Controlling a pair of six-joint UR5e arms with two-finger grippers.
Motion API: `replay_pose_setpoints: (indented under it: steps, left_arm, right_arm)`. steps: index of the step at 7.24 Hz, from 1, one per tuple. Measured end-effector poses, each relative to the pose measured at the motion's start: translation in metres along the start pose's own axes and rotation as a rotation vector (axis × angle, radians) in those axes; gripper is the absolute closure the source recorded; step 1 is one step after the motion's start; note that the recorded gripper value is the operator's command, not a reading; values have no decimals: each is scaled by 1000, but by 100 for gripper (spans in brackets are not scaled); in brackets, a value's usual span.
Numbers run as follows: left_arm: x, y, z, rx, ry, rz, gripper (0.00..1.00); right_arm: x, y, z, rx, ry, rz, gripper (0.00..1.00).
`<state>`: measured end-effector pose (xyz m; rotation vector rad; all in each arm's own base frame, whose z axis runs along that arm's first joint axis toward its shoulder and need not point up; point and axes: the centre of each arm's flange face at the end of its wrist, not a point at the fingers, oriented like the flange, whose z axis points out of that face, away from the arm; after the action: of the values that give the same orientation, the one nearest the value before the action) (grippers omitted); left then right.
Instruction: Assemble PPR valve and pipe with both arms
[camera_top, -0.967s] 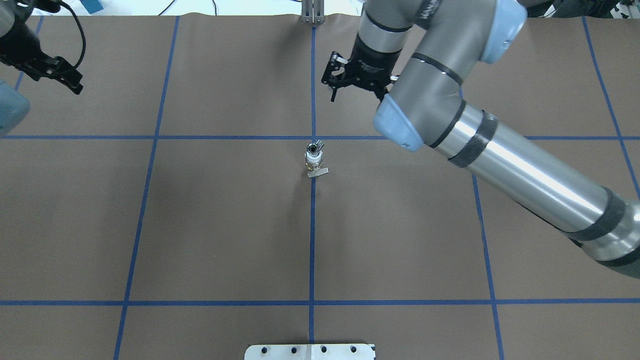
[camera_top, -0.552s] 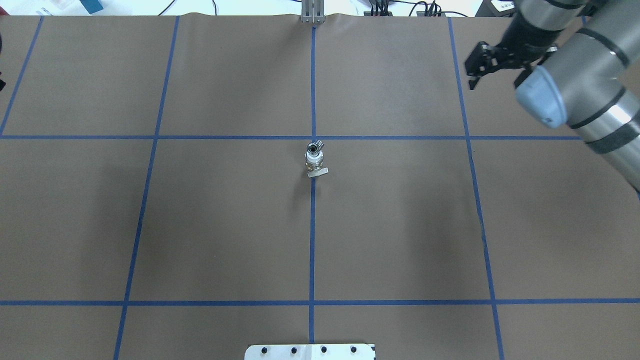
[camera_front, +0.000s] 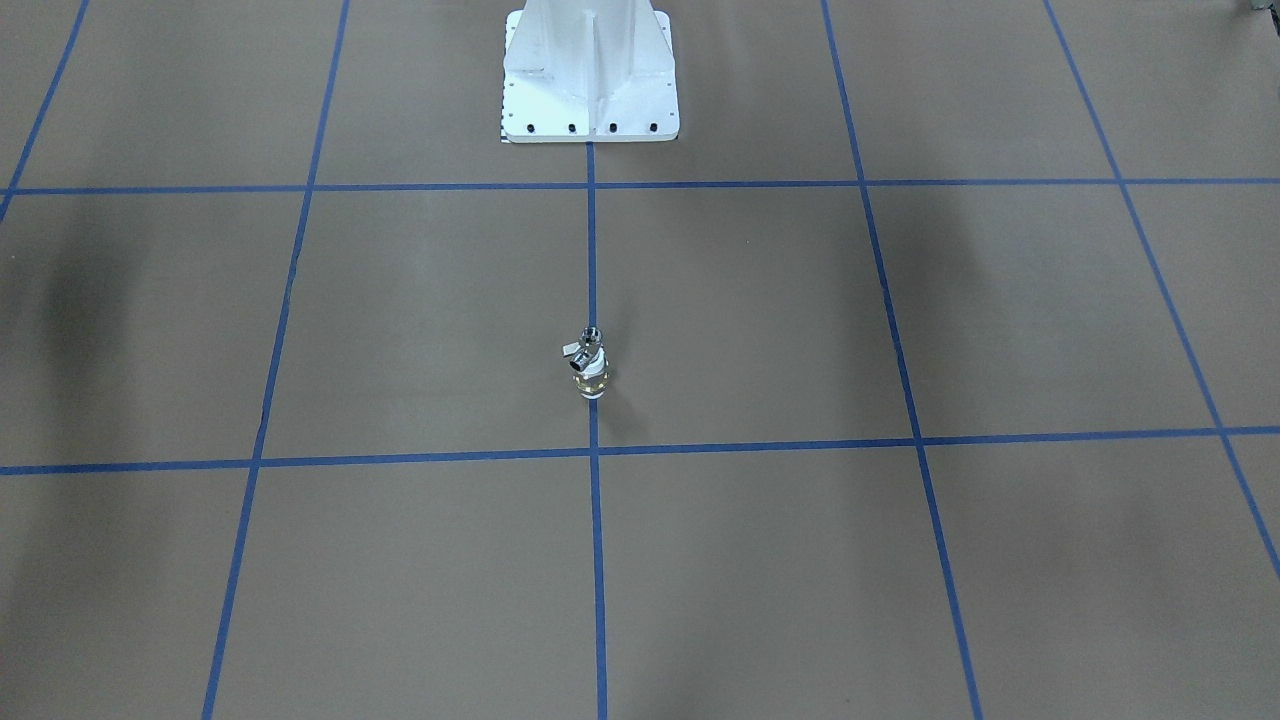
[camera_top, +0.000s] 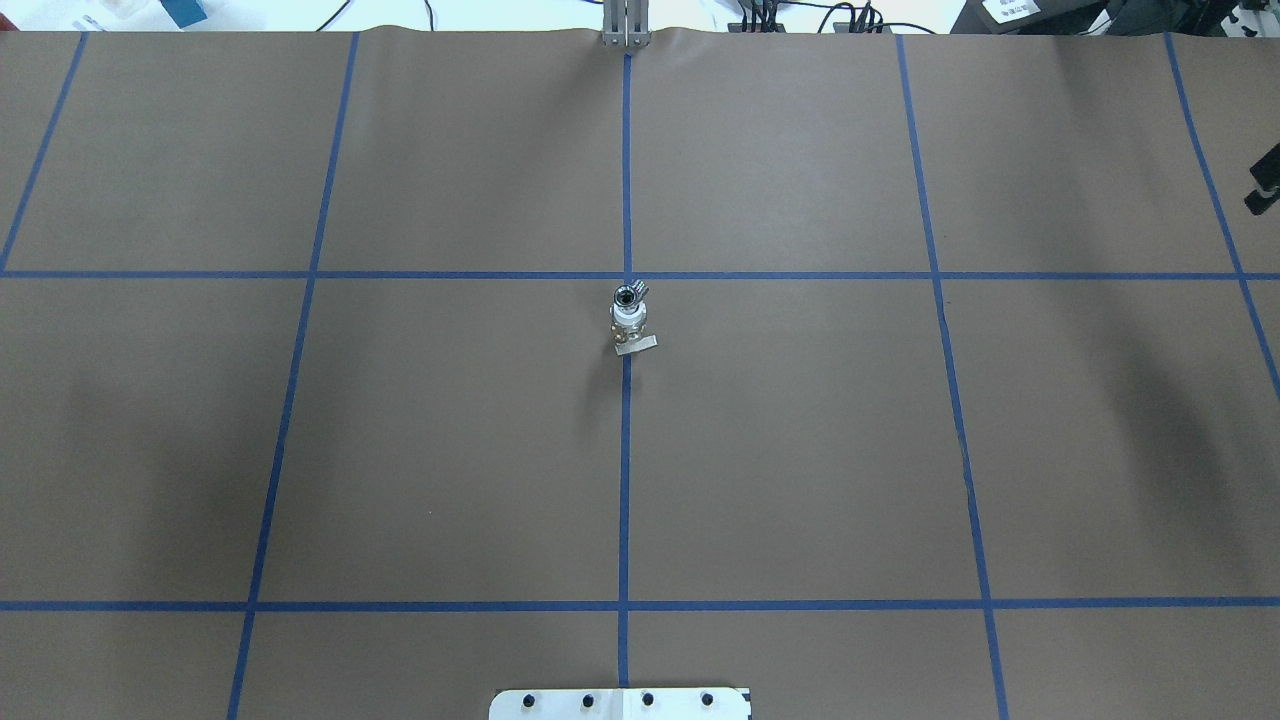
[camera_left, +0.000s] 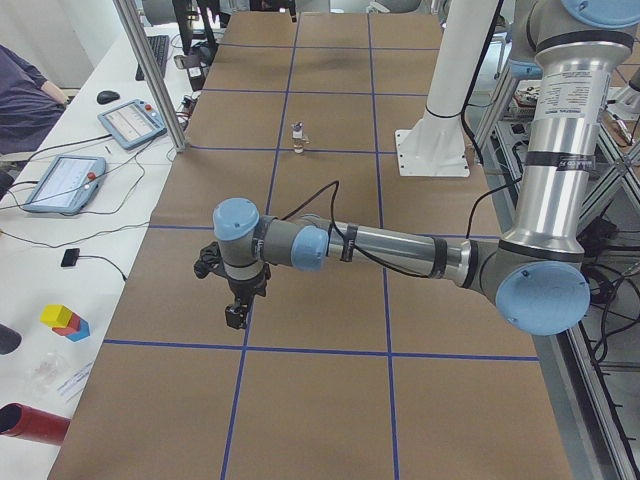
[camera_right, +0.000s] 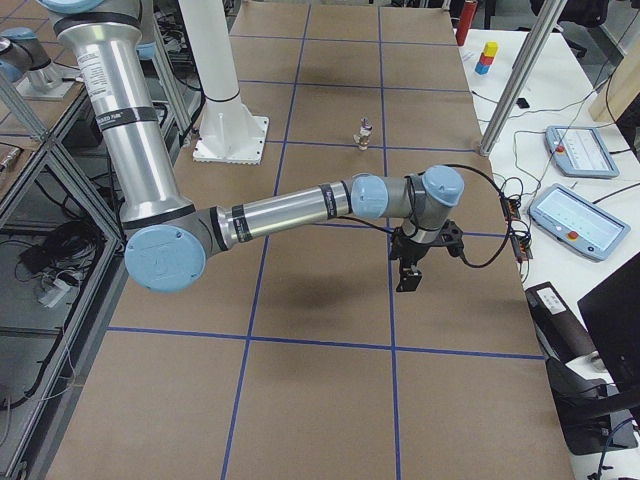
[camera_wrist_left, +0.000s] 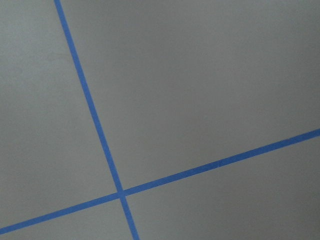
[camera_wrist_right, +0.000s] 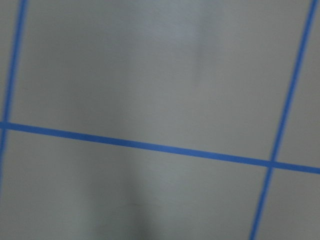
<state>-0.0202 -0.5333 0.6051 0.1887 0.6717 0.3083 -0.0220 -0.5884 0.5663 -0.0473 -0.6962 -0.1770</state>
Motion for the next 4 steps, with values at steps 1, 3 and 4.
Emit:
replay_pose_setpoints:
  steps: [1,3,4]
  left_arm:
    - [-6,15,7,-1,0,-2,0]
    - [-13,29,17,-11,1,-12,0]
    - [-17,33,21,-18,1,-18,0]
  right_arm:
    - [27,13,11,18,-1,-10,1]
    - [60,36,15,50,-15,7,0]
    - [68,45,14,59,-14,15,0]
